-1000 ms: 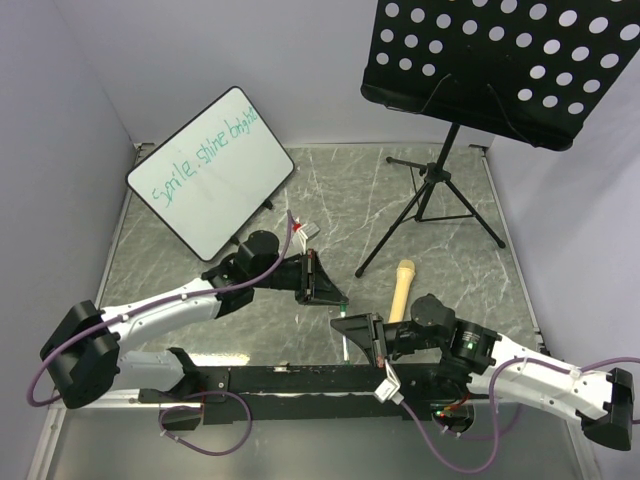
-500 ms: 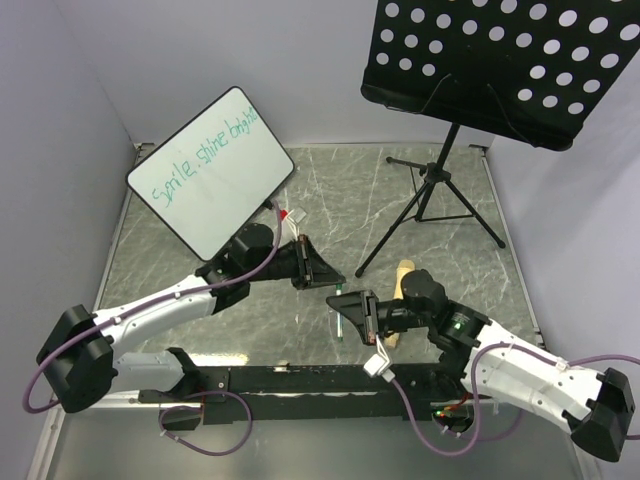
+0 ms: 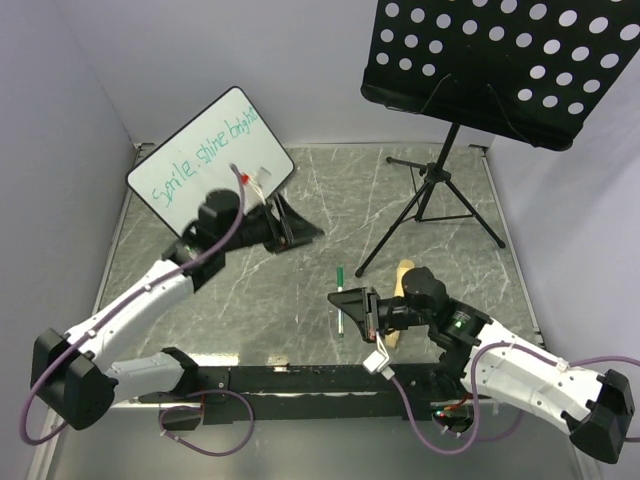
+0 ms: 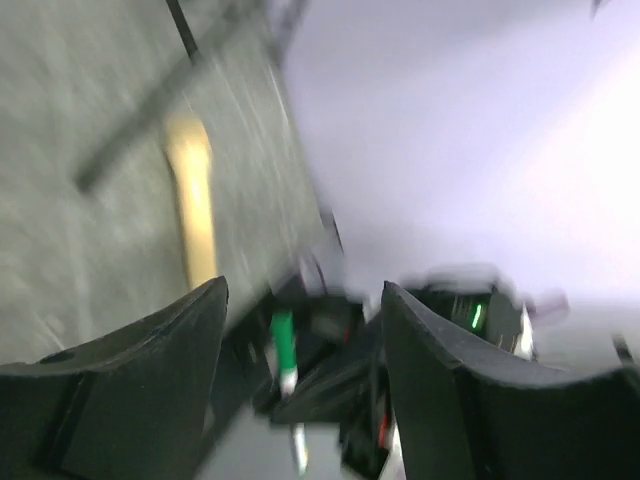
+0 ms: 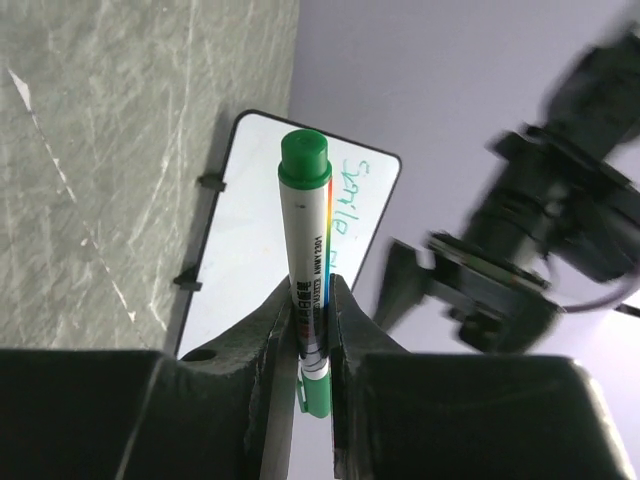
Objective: Write a sentence on the whiteboard
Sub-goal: Put down the whiteboard marker at the center of the board.
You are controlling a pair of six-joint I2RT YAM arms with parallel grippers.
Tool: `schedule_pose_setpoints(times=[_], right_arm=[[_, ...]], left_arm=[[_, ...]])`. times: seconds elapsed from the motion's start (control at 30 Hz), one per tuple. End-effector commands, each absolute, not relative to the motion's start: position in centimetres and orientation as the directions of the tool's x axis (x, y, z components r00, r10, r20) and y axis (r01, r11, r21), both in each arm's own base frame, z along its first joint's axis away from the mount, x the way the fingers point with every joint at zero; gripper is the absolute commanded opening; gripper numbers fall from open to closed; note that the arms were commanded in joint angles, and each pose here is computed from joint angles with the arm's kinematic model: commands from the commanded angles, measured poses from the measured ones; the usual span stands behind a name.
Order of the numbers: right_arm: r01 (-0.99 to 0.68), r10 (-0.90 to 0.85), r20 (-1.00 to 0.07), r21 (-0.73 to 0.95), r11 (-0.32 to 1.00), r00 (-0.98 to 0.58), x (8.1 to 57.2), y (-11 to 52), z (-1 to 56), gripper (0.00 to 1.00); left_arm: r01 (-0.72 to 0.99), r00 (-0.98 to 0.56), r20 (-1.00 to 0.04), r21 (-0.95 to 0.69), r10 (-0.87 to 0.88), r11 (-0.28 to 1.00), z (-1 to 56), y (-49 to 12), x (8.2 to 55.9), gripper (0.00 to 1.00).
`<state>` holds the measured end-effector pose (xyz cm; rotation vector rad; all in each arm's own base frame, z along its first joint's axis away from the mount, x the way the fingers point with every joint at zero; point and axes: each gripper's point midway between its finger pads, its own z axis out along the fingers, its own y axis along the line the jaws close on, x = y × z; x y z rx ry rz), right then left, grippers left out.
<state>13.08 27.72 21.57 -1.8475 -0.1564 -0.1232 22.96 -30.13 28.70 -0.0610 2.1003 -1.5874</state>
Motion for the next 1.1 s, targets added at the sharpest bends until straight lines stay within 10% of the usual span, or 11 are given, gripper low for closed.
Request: schedule_pose_setpoints(times=[0.0,0.17,0.33,1.07], right_arm=[[0.115,0.016,0.116,-0.929,-0.351,0.993,14.8,29.1,20.3,0.00],[0.026,-0.125,0.086,-0.907,-0.420,0.988,21.6,30.9,19.9,0.00],[-0.041,-0.225,0.101,-0.832,-0.554,0.969,29.0,32.2,17.1,0.00],[-0.103,-0.254,0.226,-0.523,-0.846,0.940,40.0,26.8,5.3,0.19]], left_arm=[[0.323,-0.647,-0.630,-0.736,-0.430,0.594,33.4,-24.0,27.3,0.69],[0.259,-0.378,-0.779,-0.608,-0.501,0.750,37.9,-16.3,25.6,0.97],[0.187,-0.205,-0.805,-0.590,-0.556,0.785,39.7,-10.6,22.1,0.97],[0.117,-0.282,-0.749,-0.647,-0.599,0.754,34.8,-9.0,18.6,0.97]])
